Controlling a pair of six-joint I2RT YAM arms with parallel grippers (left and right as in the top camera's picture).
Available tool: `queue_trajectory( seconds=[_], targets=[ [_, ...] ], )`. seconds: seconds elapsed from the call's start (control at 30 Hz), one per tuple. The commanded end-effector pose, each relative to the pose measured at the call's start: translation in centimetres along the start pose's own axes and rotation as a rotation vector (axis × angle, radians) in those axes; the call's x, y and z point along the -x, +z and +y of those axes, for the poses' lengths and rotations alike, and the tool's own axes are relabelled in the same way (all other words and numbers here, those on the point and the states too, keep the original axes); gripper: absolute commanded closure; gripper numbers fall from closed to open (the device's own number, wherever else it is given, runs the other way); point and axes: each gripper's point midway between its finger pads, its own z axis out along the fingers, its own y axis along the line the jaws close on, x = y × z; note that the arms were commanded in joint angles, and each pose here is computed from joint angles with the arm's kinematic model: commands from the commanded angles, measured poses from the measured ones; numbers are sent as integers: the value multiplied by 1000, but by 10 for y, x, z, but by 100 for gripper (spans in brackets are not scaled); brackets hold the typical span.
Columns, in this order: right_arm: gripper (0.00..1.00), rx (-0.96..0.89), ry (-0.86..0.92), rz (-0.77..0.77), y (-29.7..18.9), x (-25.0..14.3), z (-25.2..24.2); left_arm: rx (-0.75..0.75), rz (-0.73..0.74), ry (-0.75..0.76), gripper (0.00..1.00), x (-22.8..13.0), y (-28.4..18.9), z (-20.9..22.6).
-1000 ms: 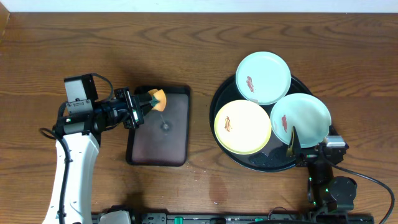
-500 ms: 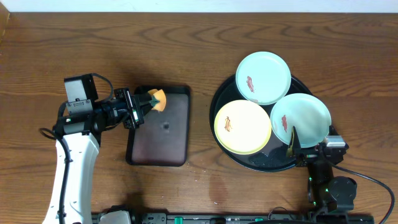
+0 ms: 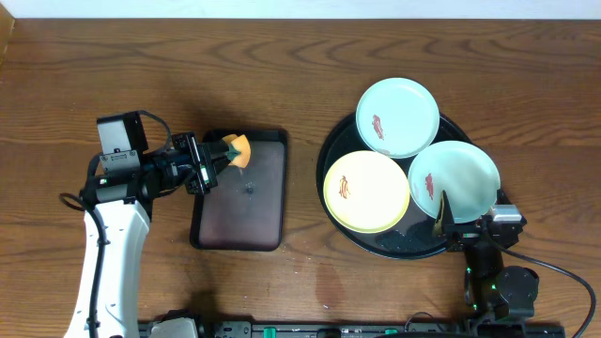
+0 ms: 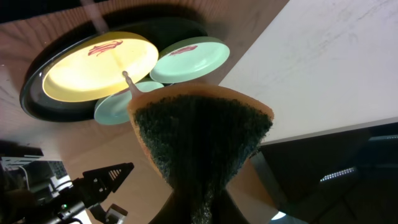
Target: Clean dirty plates on tray and stack at the side
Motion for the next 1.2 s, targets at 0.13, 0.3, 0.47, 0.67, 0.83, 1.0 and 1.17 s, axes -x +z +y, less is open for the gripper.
queue_trajectory(
  seconds=[0.13,0.3,0.47,0.67,0.83,1.0,1.17],
  targets=[
    [1,-4,-15,1,0,-1,-1,-13,-14,2,92,0,-2,-4],
    [1,-4,-15,1,0,-1,-1,-15,-29,10,92,3,-2,-4],
    [1,-4,-15,1,0,-1,-1,-4,-220,216,92,35,-5,-5],
    [1,-5,-15,1,0,-1,-1,242,-570,261,92,97,-15,48],
    [1,-4,-15,1,0,-1,-1,147,-290,324,92,54,11,31],
    [1,-4,-15,1,0,-1,-1,-141,122,621,92,-34,17,-35],
    [1,-4,-15,1,0,-1,-1,-189,-9,856,92,-20,17,-52]
  ],
)
